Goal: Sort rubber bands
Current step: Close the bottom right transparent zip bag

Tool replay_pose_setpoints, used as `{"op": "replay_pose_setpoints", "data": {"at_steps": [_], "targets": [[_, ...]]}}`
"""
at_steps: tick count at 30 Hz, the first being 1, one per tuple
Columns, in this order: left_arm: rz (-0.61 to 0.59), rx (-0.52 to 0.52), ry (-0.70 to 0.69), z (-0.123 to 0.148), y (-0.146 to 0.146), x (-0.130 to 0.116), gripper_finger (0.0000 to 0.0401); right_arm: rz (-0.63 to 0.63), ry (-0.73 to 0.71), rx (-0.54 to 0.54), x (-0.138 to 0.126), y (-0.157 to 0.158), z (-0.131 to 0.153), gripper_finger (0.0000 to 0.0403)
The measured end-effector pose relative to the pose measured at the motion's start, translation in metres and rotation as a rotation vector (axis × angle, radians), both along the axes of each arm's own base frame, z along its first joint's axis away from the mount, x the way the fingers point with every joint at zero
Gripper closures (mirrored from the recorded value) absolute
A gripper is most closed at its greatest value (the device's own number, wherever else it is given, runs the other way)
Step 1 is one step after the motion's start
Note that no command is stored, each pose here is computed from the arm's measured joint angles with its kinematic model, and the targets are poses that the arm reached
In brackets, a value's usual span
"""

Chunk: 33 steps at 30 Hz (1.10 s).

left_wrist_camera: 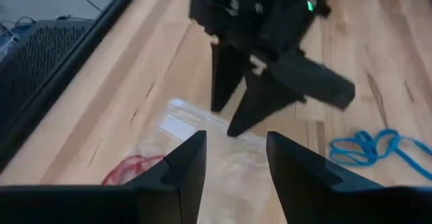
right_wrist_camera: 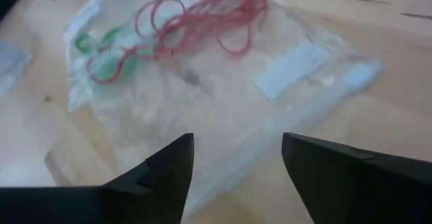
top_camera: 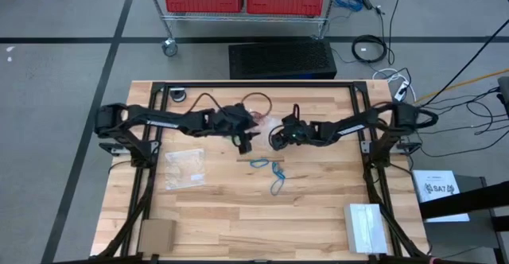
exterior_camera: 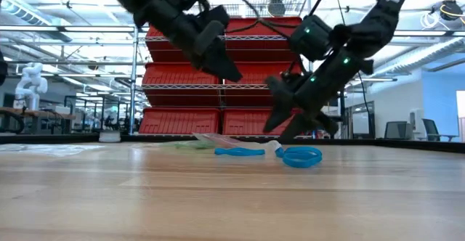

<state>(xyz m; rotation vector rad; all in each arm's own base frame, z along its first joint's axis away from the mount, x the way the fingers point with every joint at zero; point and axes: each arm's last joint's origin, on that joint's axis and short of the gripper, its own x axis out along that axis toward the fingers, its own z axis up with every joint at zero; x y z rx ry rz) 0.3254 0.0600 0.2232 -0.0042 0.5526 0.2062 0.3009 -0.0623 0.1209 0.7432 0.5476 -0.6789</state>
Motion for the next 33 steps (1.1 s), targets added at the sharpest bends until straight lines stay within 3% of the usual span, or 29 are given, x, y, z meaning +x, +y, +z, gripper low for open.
{"op": "replay_pose_setpoints", "data": {"at_steps": [8,13,19,26,33], "targets": [[0.060,-0.041,-0.152,-0.008,0.011,-0.023,0.0239,-0.058,0.015,0.006,0.026,-0.020,-0.015,0.0233],[0.069,-0.052,-0.186,-0.001,0.015,-0.027,0.0239,-0.031,0.033,-0.045,0.041,-0.033,-0.015,0.0295],[0.077,-0.048,-0.217,0.008,0.018,-0.032,0.0239,0.102,0.117,-0.184,0.044,-0.037,-0.001,0.0390],[0.150,-0.057,-0.236,0.021,0.033,-0.046,0.0239,0.184,0.409,-0.383,0.024,-0.030,0.025,0.0396],[0.070,-0.017,-0.117,0.012,0.037,-0.052,0.0239,0.408,0.465,-0.542,0.011,0.001,0.065,0.0400]]}}
